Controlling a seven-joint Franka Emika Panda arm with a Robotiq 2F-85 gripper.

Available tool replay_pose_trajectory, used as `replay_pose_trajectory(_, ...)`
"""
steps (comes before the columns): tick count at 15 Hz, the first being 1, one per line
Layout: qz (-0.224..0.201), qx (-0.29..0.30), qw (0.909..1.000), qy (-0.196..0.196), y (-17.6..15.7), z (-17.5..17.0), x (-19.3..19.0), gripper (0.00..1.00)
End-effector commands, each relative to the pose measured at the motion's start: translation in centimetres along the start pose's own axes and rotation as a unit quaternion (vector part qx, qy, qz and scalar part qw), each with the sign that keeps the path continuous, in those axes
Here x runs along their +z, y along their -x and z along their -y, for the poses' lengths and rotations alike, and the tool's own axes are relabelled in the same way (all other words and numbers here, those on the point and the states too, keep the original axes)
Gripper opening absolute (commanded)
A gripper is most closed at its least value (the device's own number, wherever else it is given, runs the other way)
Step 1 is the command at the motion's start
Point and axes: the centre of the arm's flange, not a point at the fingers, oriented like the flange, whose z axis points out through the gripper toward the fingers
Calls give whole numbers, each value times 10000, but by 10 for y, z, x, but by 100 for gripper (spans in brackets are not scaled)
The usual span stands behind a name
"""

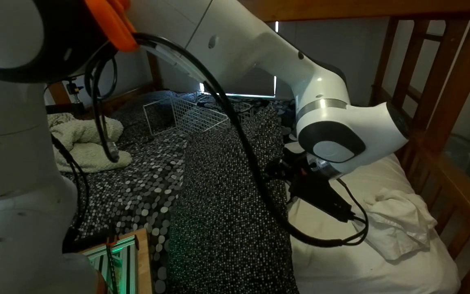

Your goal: Move the pillow to the right

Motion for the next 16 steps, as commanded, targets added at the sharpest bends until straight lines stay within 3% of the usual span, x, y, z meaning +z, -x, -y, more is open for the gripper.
replay_pose_trajectory(1, 22, -35, 10000, -56, -2, -2, 4, 100)
replay_pose_trajectory(4, 22, -35, 10000, -52, -3, -2, 4, 100)
replay_pose_trajectory(7, 155, -1026, 9937, -425, -9, -1, 10, 100)
replay_pose_trajectory(11, 284, -2055, 9757, -702, -17, 2, 7, 100)
replay_pose_trajectory(14, 227, -2816, 9586, -358, -24, 7, -1, 100)
replay_pose_trajectory(16, 66, -3137, 9486, -423, -33, 5, 7, 100)
